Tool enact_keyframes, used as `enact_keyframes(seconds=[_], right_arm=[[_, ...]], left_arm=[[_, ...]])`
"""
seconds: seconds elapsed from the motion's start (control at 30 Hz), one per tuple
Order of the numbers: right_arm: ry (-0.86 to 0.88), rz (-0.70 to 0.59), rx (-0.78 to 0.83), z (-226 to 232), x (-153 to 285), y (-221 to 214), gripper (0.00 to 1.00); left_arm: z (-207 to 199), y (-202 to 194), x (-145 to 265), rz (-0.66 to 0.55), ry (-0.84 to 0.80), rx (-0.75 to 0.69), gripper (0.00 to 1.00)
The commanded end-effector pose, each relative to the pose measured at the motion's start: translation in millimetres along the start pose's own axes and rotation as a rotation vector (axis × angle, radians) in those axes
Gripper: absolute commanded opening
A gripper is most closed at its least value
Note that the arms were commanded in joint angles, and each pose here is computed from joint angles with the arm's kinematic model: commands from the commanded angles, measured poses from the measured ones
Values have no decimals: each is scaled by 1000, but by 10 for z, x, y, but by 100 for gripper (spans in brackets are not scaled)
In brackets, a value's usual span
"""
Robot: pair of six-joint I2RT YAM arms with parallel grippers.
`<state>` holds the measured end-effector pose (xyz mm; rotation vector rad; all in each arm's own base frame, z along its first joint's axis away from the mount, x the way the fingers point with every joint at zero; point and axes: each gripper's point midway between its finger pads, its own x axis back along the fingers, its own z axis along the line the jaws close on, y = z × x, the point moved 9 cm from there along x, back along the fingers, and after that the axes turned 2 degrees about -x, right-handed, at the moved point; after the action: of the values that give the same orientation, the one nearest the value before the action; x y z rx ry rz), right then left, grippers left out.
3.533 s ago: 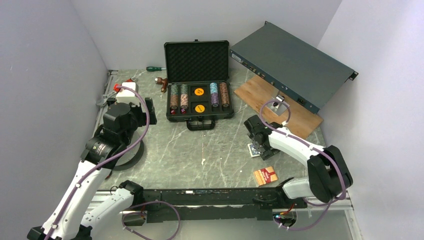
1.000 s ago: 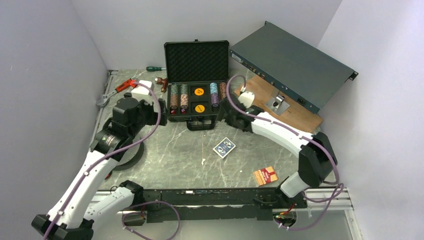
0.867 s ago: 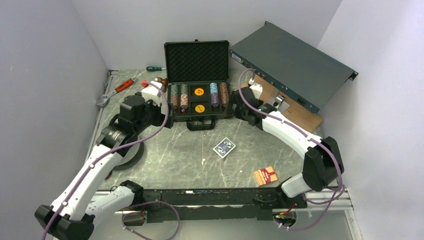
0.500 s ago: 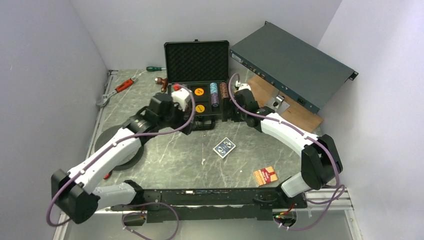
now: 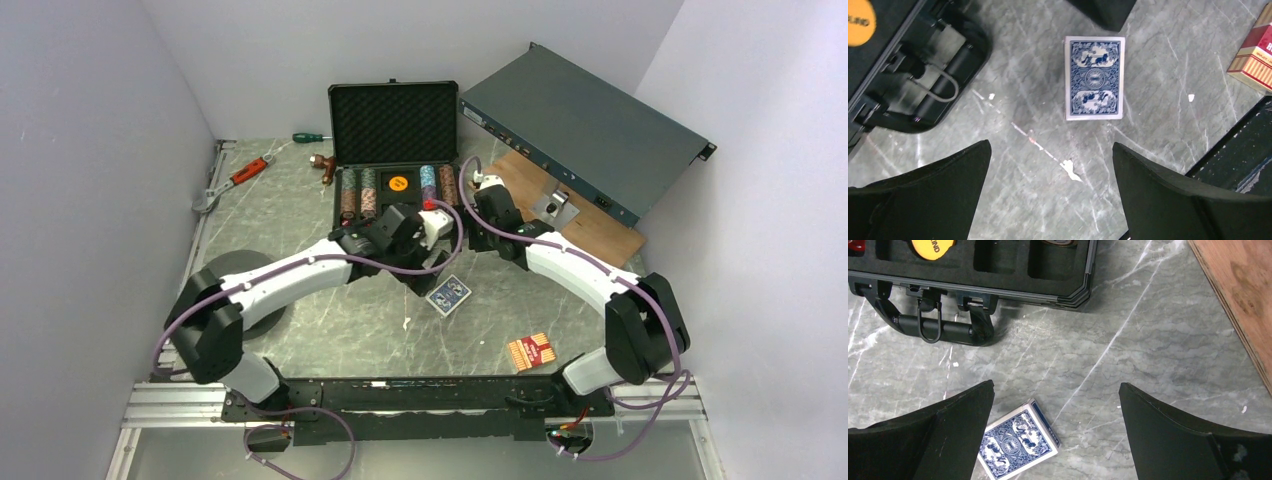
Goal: Pack up texas hold em set
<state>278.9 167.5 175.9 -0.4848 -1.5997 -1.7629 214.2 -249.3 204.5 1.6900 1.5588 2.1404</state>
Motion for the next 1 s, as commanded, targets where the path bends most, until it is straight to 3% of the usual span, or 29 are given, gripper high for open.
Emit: enact_keyframes(seconds=[0.0, 0.3, 0.97], right_arm=[[40, -66, 6, 13, 105, 130, 100], [-6, -73, -21, -63, 123, 140, 100], [-270, 23, -211, -461, -95, 106, 100]], left_arm=[[-118, 181, -159, -16, 2, -31, 97], [-284, 32, -548, 56, -34, 3, 95], [-467, -194, -1001, 20, -50, -45, 89]])
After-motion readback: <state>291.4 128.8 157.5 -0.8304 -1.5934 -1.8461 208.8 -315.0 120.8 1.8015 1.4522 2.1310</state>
